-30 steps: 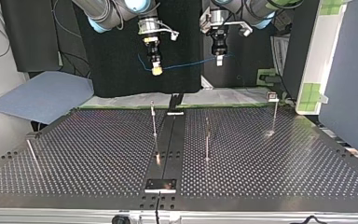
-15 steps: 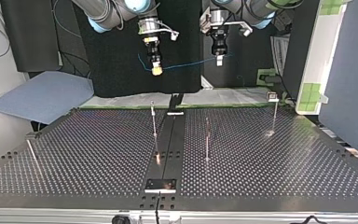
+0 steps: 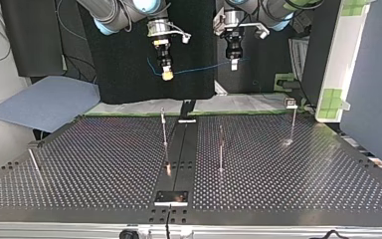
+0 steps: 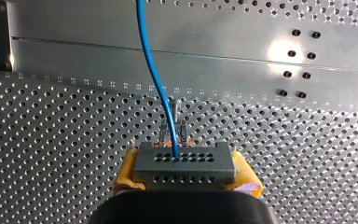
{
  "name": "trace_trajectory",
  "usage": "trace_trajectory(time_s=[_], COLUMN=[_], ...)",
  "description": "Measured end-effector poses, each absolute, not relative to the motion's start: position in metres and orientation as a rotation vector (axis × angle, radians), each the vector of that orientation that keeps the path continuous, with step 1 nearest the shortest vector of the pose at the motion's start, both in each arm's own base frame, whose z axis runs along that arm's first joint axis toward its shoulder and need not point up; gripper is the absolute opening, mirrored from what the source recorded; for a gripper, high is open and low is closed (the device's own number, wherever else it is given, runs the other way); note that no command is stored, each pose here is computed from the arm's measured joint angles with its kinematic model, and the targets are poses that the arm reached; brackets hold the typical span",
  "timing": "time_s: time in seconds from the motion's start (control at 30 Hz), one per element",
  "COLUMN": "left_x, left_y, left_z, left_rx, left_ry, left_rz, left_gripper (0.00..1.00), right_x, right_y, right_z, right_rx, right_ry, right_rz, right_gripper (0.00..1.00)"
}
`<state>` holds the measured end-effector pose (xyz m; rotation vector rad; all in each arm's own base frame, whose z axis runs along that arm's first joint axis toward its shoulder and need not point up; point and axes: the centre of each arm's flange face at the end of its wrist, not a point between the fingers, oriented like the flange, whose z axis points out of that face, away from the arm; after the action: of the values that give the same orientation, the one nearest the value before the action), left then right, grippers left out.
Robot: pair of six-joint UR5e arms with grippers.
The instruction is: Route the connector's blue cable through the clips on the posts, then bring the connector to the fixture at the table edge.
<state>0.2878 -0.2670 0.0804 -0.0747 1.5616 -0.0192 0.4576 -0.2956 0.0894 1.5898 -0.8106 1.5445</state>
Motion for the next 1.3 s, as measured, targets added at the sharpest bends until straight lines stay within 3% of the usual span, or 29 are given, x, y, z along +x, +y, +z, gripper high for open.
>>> trace_trajectory(time_s=[1.3], left_x=[0.286], left_y=[-0.262], left_z=[0.066], left_rx=[-0.066], left_ry=[1.593], left_rz=[0.003], left_gripper=[0.02], right_x=[0.458], right_y=[-0.296], right_z=[0.09], right_rx=[1.589], right_ry=[-0.81], right_rz=[1.546], right_gripper=[0.0])
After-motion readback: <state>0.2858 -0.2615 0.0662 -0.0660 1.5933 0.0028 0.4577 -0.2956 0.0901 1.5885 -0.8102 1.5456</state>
